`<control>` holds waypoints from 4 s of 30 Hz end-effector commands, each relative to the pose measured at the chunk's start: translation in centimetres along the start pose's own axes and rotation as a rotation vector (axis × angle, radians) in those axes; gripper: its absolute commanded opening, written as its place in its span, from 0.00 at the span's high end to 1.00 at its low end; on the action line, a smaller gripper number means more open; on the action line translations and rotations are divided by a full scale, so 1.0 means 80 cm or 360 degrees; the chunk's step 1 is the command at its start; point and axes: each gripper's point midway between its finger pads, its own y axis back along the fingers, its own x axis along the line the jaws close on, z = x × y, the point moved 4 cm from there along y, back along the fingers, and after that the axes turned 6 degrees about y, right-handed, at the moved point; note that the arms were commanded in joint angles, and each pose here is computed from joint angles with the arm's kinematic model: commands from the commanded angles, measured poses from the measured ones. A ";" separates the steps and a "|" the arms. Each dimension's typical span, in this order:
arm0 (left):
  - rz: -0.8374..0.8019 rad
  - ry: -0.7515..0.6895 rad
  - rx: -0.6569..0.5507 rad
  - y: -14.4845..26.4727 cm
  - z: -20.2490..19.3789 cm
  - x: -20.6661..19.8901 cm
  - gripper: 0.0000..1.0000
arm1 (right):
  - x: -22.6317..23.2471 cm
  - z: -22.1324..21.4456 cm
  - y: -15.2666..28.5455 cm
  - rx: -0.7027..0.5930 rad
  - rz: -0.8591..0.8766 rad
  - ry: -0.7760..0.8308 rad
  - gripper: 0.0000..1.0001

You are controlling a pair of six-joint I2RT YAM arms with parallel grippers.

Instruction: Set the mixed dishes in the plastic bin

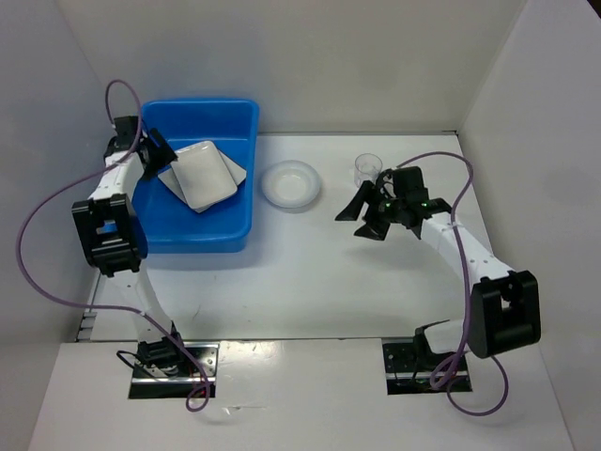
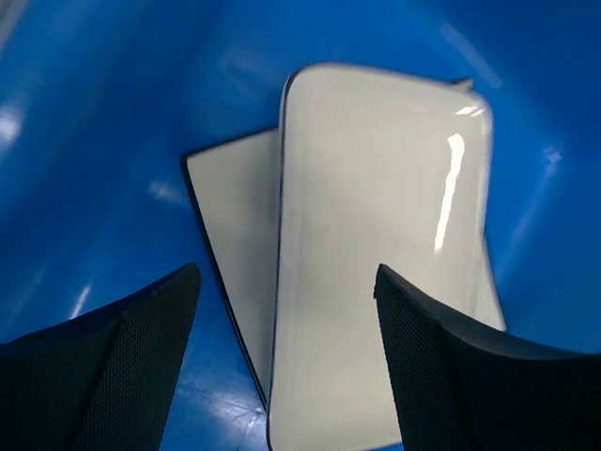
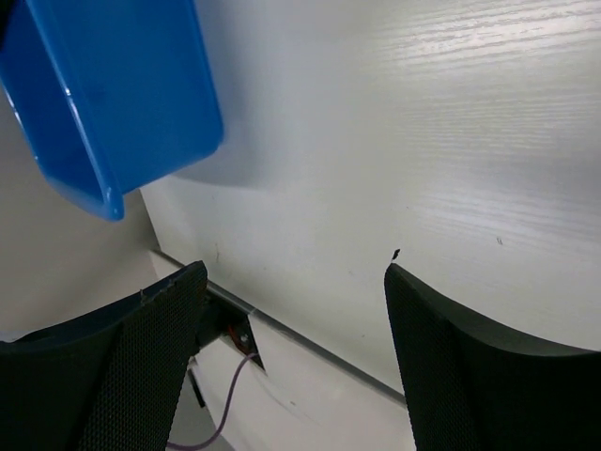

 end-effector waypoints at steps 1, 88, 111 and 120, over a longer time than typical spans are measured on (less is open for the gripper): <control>-0.0097 -0.0060 -0.0365 0.093 0.083 -0.036 0.18 | 0.026 0.029 -0.009 -0.0123 0.0017 0.0113 0.18; -0.1728 -0.0267 0.0352 0.252 -0.121 -0.222 0.10 | 0.209 0.152 0.035 -0.0696 0.0535 0.0434 1.00; -0.1909 -0.0266 0.0492 0.271 -0.176 -0.258 0.46 | 0.265 0.114 0.073 -0.0477 0.0890 0.0457 1.00; -0.1863 -0.0125 0.0516 0.271 -0.171 -0.261 1.00 | 0.261 0.116 0.057 -0.0441 0.0894 0.0457 1.00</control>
